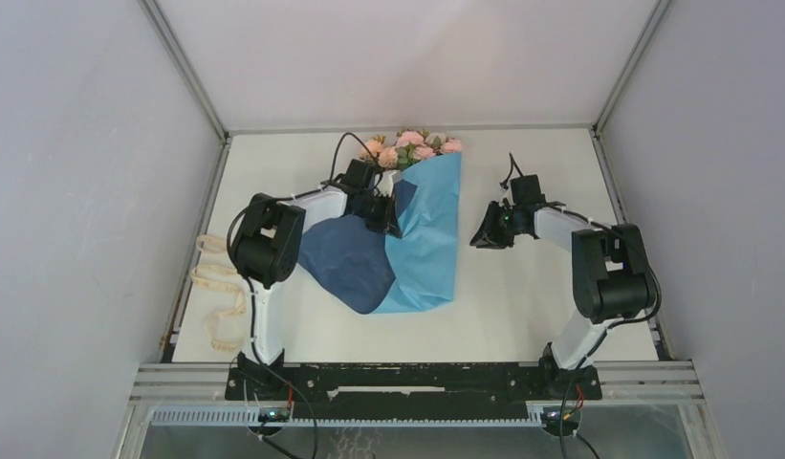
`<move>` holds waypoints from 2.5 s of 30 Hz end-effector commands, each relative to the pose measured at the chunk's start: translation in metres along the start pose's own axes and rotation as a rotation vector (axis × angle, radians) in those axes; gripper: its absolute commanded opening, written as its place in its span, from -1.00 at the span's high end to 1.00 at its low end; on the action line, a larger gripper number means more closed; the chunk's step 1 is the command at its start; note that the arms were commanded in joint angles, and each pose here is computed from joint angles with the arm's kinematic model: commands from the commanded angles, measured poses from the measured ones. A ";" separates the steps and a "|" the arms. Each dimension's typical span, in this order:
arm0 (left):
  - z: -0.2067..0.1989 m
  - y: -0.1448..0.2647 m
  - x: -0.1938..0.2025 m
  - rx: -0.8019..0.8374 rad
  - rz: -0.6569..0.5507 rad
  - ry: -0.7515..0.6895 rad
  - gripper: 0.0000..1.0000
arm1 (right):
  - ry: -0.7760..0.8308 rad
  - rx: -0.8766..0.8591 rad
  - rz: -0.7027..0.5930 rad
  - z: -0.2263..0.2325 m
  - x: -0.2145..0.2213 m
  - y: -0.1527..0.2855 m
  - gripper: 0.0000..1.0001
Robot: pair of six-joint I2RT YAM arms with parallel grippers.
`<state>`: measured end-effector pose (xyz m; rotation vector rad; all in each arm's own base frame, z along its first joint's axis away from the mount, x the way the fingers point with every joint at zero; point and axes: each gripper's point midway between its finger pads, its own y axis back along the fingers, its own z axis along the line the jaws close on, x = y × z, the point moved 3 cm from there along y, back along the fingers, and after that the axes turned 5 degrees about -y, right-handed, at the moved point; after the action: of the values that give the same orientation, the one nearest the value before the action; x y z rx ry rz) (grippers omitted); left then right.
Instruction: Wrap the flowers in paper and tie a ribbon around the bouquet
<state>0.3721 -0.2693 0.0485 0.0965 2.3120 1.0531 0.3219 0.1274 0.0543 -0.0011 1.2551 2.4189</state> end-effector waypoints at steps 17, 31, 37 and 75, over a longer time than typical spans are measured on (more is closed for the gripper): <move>0.029 0.032 -0.005 -0.077 -0.052 0.172 0.21 | 0.421 -0.228 0.160 0.142 0.064 -0.079 0.76; 0.144 0.221 0.068 -0.601 -0.239 0.640 -0.79 | 0.371 -0.133 0.191 0.112 0.064 -0.094 0.84; 0.153 0.212 0.099 -0.617 -0.263 0.706 -1.00 | 0.369 -0.120 0.193 0.109 0.064 -0.094 0.84; -0.056 0.030 -0.132 0.077 -0.227 -0.050 1.00 | 0.015 -0.306 0.038 0.122 0.036 -0.051 0.82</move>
<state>0.4222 -0.3294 0.1794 -0.0313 2.2838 0.7670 0.3153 0.2676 0.0359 -0.0089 1.0095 2.7366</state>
